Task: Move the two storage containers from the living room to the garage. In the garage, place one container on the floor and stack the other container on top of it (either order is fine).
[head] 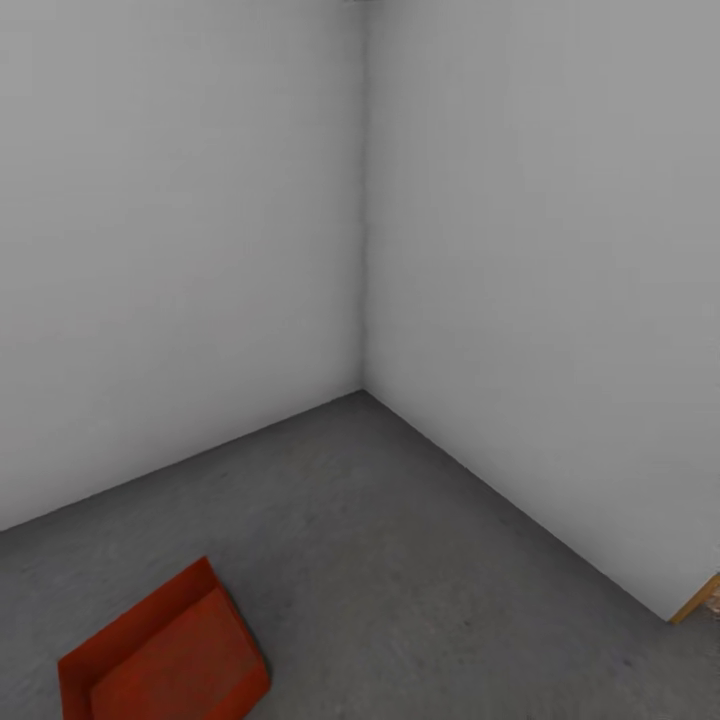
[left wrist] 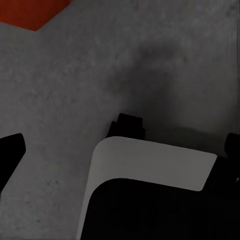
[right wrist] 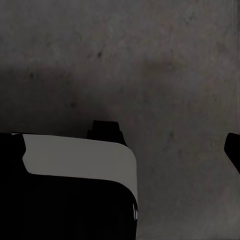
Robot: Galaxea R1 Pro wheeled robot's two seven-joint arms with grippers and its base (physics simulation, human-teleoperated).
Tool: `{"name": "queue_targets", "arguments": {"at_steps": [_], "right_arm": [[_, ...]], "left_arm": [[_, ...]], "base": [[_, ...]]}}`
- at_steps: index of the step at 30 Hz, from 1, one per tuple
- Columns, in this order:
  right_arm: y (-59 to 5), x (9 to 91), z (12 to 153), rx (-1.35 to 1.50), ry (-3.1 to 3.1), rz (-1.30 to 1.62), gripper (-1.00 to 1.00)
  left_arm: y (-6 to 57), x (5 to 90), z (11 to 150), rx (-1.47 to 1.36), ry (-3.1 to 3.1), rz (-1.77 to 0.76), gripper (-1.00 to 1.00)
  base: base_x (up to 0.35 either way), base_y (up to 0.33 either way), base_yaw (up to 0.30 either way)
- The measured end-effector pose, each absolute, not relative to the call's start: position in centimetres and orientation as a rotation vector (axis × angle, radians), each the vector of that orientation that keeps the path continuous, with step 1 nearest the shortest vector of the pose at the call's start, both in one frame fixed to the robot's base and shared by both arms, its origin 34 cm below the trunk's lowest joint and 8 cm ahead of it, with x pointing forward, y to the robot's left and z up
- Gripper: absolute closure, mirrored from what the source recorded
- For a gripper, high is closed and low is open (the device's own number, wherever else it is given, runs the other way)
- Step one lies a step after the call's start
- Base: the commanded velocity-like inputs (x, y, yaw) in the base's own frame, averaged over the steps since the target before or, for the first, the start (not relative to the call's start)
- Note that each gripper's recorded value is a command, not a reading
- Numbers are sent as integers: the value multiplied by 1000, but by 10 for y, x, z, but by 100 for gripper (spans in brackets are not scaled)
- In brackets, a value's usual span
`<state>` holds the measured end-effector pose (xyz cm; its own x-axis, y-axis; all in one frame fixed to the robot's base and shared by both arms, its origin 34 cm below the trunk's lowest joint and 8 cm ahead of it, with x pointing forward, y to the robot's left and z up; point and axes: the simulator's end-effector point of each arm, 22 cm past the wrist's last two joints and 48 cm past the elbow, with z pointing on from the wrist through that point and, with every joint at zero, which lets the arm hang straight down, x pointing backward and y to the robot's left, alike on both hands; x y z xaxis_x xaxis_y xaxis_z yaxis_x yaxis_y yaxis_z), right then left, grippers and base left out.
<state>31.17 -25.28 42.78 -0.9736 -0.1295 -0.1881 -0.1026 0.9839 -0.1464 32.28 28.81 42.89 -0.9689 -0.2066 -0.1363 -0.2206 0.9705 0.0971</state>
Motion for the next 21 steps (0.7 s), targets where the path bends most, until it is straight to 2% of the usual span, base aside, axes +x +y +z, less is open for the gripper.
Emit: {"name": "queue_targets", "arguments": {"at_steps": [5, 10, 21], "right_arm": [[-253, 314, 429, -172, 2926, -201, -100], [-253, 314, 429, -170, 2925, -197, -100], [-249, 317, 430, -172, 2919, -173, -100]], "left_arm": [[288, 325, 430, -326, 2988, 167, -100], [288, 326, 430, -326, 2986, 167, -100], [288, 329, 432, -326, 2978, 165, -100]], "base": [[0, 0, -171], [0, 0, -55], [0, 0, -243]]}}
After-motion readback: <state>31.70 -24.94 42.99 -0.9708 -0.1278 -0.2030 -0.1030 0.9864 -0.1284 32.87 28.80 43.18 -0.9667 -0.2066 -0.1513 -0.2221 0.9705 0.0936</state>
